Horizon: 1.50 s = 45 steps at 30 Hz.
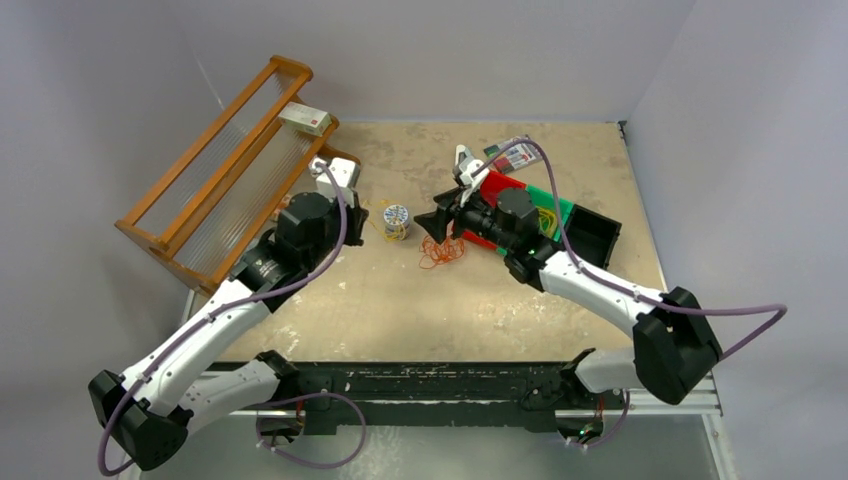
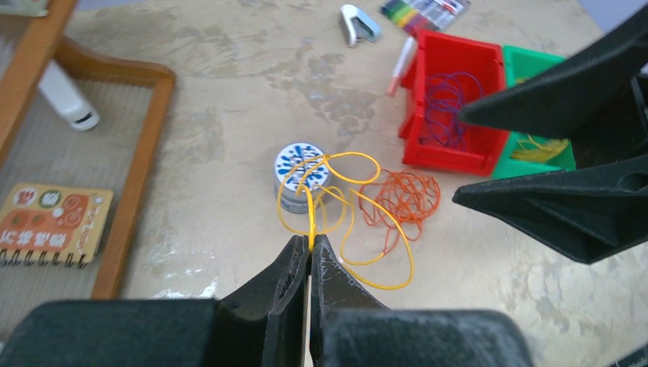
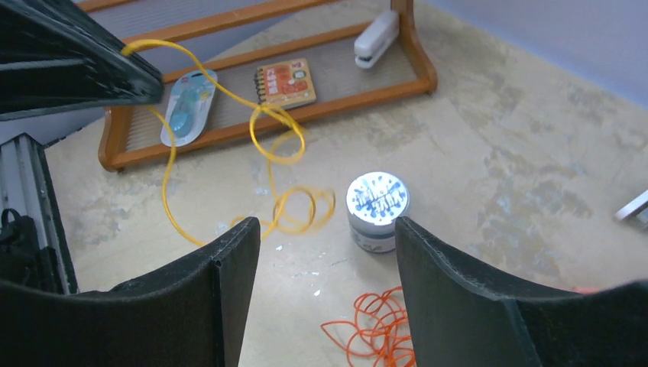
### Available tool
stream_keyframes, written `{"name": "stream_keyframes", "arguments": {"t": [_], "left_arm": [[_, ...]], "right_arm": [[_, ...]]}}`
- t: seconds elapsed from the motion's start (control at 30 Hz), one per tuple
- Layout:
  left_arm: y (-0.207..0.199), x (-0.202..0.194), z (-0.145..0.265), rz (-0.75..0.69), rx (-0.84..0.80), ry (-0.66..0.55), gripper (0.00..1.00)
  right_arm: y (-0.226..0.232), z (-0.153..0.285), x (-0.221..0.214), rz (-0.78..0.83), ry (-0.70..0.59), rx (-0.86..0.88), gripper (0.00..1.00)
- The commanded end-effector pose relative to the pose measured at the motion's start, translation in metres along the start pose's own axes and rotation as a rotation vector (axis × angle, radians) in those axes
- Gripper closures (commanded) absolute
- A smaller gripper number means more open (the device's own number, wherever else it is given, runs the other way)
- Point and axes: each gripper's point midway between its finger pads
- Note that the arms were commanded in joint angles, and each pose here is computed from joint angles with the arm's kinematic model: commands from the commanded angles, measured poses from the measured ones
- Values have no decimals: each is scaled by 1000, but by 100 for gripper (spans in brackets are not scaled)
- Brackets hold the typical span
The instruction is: Untangle the cables
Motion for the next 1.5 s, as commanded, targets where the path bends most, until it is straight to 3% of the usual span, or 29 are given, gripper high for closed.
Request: {"name": "stream_keyframes", "arguments": {"t": [0.0,0.3,0.57,0.8,0.9,1.0,1.13,1.23,1.27,1.37,1.47], "left_arm": [[-34,33,4,-78,-192,-74,100],[-55,32,-2,-115,-301,-52,100],[-57,32,-5,-111,-309,-44,100],[-58,32,-6,-102,-308,-44,100],[-58,31,-6,-99,-306,-40,100],[-57,29,-6,-94,-302,-35,100],[-55,28,-7,-83,-287,-34,100],[-53,27,-8,-74,-280,-34,100],[-53,27,-8,-71,-277,-35,100],[-55,28,-9,-57,-281,-43,97],[-58,29,-10,-40,-294,-52,79]], "right_arm": [[21,14,51,184,-181,94,32],[40,16,56,339,-170,220,30],[44,3,45,372,-120,286,26],[28,-16,19,363,-15,255,29],[20,-22,29,377,-26,202,31],[12,-23,31,374,-28,157,44],[11,-18,40,369,-48,132,77],[11,-13,45,365,-53,116,96],[12,-11,45,361,-51,118,100],[14,-4,54,332,-68,99,100],[3,5,57,293,-81,15,100]]}}
Point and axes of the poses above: each gripper's point midway between its finger pads, its own z axis back along the fingers, its own y axis along the line the jaws close on, x = y × z, and after that the axes turned 2 degrees about -z, right-handed
